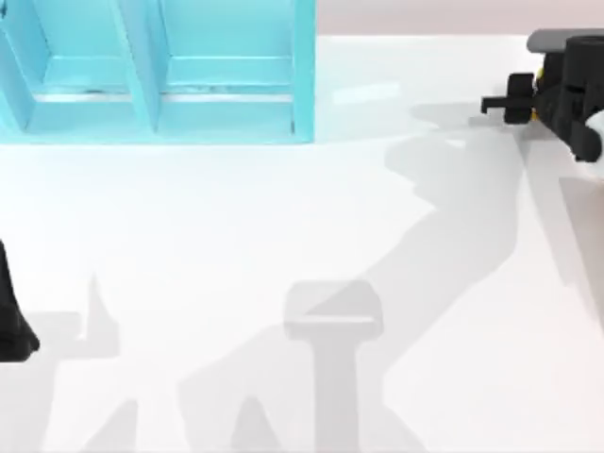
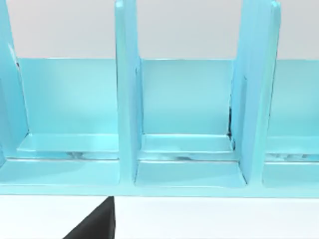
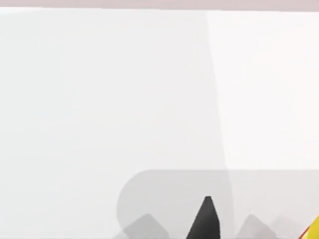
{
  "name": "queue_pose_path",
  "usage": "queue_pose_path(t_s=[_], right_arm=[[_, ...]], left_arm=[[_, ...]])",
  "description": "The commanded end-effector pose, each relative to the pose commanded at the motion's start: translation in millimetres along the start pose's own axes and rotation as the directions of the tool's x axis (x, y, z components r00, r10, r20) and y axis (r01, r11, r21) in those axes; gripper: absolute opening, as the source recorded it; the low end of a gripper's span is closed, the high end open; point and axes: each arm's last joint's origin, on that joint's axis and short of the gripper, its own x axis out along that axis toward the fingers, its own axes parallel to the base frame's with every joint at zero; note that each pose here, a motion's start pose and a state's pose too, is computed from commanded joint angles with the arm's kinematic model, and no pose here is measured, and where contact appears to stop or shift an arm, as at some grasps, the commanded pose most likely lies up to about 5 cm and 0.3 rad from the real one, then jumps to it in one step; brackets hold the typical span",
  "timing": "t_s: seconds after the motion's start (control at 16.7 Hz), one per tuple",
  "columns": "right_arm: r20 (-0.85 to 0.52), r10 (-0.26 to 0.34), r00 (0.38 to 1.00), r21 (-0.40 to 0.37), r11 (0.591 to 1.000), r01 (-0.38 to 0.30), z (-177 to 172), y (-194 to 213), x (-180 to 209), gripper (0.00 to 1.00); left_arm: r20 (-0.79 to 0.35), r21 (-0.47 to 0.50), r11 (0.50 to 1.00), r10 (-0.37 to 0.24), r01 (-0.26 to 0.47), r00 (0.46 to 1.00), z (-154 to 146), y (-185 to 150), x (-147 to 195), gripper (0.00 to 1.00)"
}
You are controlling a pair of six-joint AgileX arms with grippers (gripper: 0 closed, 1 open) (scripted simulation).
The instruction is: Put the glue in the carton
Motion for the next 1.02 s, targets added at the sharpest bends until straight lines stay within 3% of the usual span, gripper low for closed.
queue_pose_path(t_s=[0.18, 0.24, 0.78, 1.02], right_arm=[[0.000, 0.000, 1.000, 0.000, 1.000, 0.000, 0.0, 0.0, 0.0, 0.02], [0.000, 0.000, 1.000, 0.000, 1.000, 0.000, 0.0, 0.0, 0.0, 0.00], [0.002, 0.002, 1.000, 0.000, 1.000, -0.002, 1.7, 1.1, -0.8, 0.00], [0.002, 0.002, 1.000, 0.000, 1.000, -0.002, 30.0, 0.6, -13.6, 0.00]], left_arm=[[0.000, 0.000, 1.000, 0.000, 0.000, 1.000, 0.0, 0.0, 0.0, 1.00], [0.000, 0.000, 1.000, 0.000, 0.000, 1.000, 0.0, 0.0, 0.0, 1.00], [0.000, 0.000, 1.000, 0.000, 0.000, 1.000, 0.0, 0.0, 0.0, 1.00], [0.000, 0.000, 1.000, 0.000, 0.000, 1.000, 0.0, 0.0, 0.0, 1.00]])
